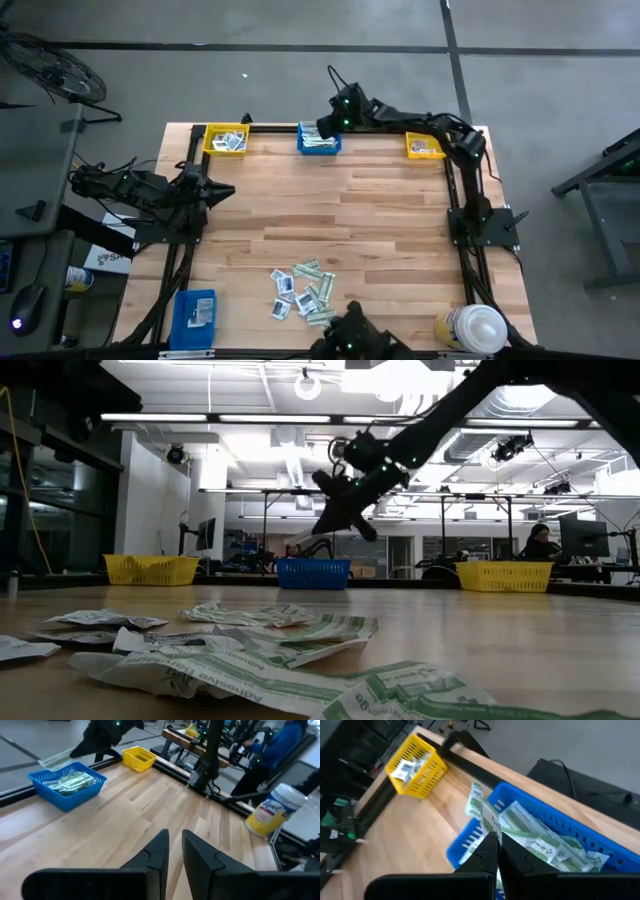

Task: Pick & Place First Aid Supplies
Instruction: Put the green bandage pack into the top blue bin

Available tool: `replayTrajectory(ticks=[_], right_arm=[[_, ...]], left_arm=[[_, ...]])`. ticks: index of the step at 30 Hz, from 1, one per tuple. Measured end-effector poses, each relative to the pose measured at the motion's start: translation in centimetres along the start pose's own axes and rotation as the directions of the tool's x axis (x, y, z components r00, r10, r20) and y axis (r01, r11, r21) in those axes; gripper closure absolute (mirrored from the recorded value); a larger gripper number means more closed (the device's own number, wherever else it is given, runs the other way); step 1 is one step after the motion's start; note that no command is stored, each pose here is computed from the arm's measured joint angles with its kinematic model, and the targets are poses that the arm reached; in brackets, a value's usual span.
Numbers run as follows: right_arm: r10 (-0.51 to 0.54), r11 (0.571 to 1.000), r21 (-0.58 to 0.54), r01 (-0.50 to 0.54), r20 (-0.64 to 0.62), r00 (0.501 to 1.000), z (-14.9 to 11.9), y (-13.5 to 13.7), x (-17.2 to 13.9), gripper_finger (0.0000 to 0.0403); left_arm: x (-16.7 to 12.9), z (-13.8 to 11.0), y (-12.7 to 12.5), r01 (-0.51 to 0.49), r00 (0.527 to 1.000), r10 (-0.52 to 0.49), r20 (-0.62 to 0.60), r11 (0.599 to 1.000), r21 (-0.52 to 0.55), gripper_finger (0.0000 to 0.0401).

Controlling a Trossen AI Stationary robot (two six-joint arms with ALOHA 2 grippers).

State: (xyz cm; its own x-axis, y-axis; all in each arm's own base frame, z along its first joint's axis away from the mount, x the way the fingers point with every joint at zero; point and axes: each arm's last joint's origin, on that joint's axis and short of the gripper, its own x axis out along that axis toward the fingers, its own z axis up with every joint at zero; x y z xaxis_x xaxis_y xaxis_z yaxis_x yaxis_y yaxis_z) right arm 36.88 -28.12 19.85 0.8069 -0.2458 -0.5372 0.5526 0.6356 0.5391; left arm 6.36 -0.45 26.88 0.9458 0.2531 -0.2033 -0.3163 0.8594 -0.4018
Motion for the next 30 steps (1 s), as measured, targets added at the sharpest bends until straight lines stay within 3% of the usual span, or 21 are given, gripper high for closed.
replayTrajectory(ticks=[6,10,17,23,30], right_arm=[[-0.065,0.997,0.04,0.068,-0.064,0.996,-0.7,-1.6,0.3,0.0403],[-0.055,0.993,0.094,0.065,-0.103,0.993,-0.9,-2.1,0.2,0.0403],[-0.049,0.995,0.085,0.06,-0.13,0.99,-1.1,-2.2,0.1,0.0393],[-0.035,0.996,0.078,0.046,-0.135,0.99,-1.1,-2.1,0.1,0.0326],[-0.013,0.989,0.142,0.033,-0.142,0.99,-0.8,-2.7,-0.3,0.024]], left_arm=[[0.0,0.1,0.1,-0.048,0.998,0.05,0.03,0.997,-0.057,0.0348],[0.0,0.1,0.3,-0.087,0.994,0.092,0.053,0.993,-0.081,0.0348],[0.0,0.2,0.4,-0.128,0.988,0.135,0.077,0.988,-0.084,0.0348],[0.0,0.2,0.4,-0.129,0.988,0.136,0.077,0.988,-0.084,0.0348],[0.0,0.0,0.5,-0.123,0.99,0.127,0.057,0.99,-0.073,0.0348]])
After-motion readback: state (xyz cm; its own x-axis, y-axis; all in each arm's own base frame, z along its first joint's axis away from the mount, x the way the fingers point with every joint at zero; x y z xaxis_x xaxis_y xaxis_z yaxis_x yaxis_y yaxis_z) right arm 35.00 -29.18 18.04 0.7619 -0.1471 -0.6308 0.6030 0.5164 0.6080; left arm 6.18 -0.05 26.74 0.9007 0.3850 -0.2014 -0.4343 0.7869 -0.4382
